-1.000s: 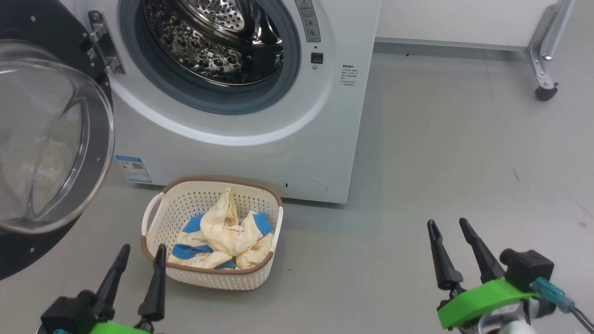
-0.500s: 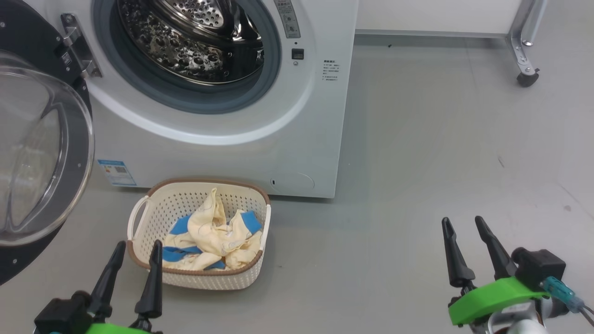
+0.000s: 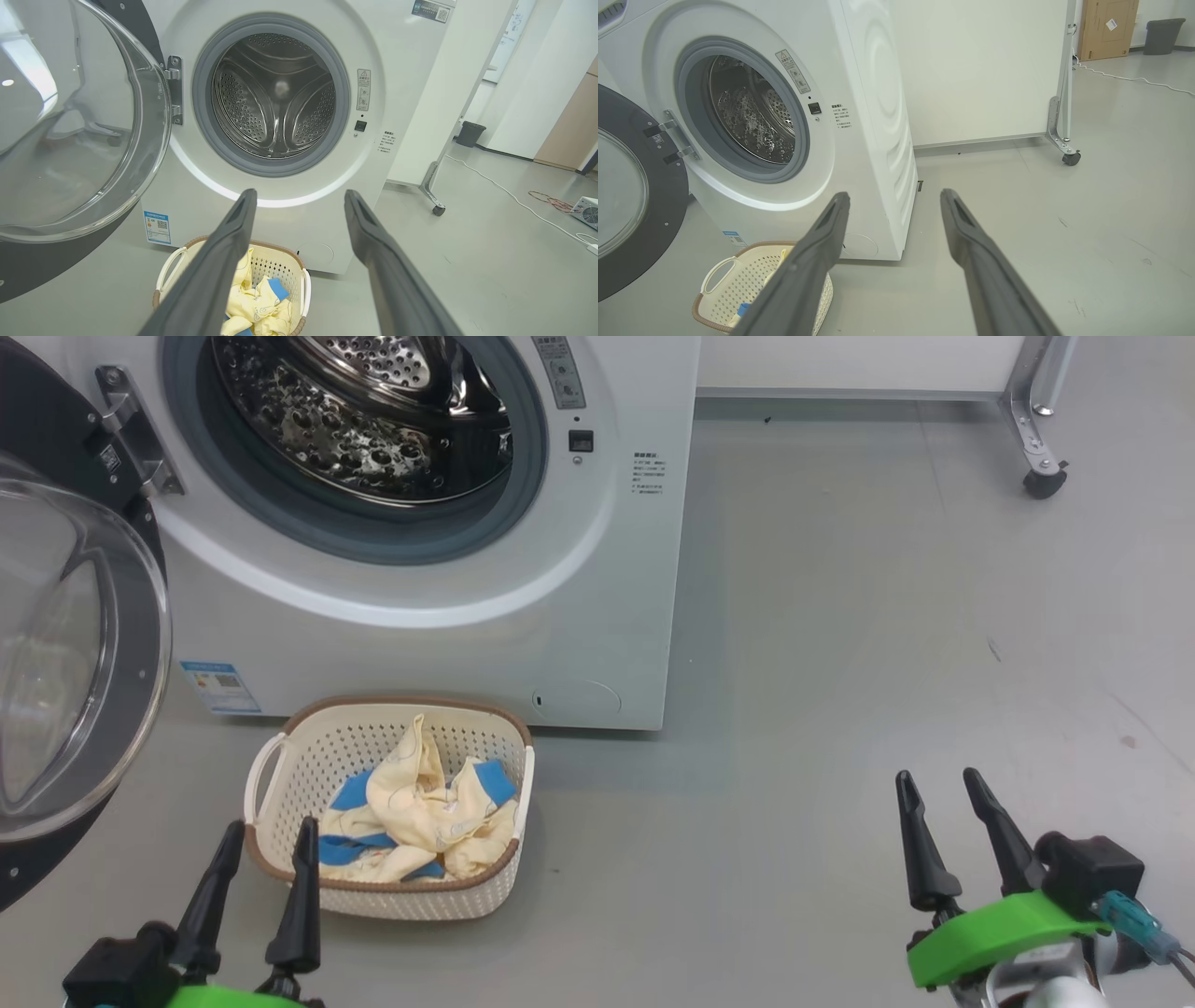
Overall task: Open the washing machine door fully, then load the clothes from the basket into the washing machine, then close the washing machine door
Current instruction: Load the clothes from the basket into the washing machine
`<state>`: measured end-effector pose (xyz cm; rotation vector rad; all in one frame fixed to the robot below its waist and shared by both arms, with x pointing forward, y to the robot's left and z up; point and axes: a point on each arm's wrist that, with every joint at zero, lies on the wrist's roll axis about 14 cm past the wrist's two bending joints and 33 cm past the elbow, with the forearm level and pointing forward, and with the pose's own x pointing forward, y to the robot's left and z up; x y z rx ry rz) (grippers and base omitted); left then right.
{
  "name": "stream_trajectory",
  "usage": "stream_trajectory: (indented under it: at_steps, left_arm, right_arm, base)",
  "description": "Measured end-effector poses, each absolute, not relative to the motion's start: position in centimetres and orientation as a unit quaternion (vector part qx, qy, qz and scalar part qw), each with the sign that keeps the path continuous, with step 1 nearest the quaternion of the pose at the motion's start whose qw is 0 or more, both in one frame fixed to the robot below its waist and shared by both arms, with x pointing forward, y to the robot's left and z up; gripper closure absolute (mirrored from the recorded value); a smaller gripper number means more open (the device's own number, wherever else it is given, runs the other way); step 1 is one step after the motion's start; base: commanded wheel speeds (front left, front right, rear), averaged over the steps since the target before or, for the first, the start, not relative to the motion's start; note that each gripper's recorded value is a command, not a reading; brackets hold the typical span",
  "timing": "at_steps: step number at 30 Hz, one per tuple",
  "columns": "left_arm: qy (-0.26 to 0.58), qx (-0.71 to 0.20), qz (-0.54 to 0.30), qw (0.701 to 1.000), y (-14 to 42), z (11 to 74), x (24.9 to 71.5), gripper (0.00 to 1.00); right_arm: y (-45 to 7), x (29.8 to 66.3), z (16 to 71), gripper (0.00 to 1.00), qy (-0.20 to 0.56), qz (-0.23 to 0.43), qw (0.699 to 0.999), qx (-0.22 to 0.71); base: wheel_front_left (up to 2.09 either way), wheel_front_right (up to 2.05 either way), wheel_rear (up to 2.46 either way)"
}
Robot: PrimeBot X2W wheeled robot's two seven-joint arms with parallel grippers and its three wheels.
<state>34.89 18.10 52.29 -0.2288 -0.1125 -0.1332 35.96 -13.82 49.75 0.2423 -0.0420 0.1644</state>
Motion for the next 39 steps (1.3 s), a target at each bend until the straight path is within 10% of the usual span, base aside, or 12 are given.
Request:
stream_trajectory:
  at_steps: [39]
  left_arm:
    - [-0.032, -0.149, -0.092, 0.984, 16.9, 51.1, 34.2, 0.00]
  right_arm:
    - [-13.3, 36.1, 49.5, 0.00, -0.016, 0.089, 0.988, 0.125]
  base:
    - [0.15, -0.15, 0.00]
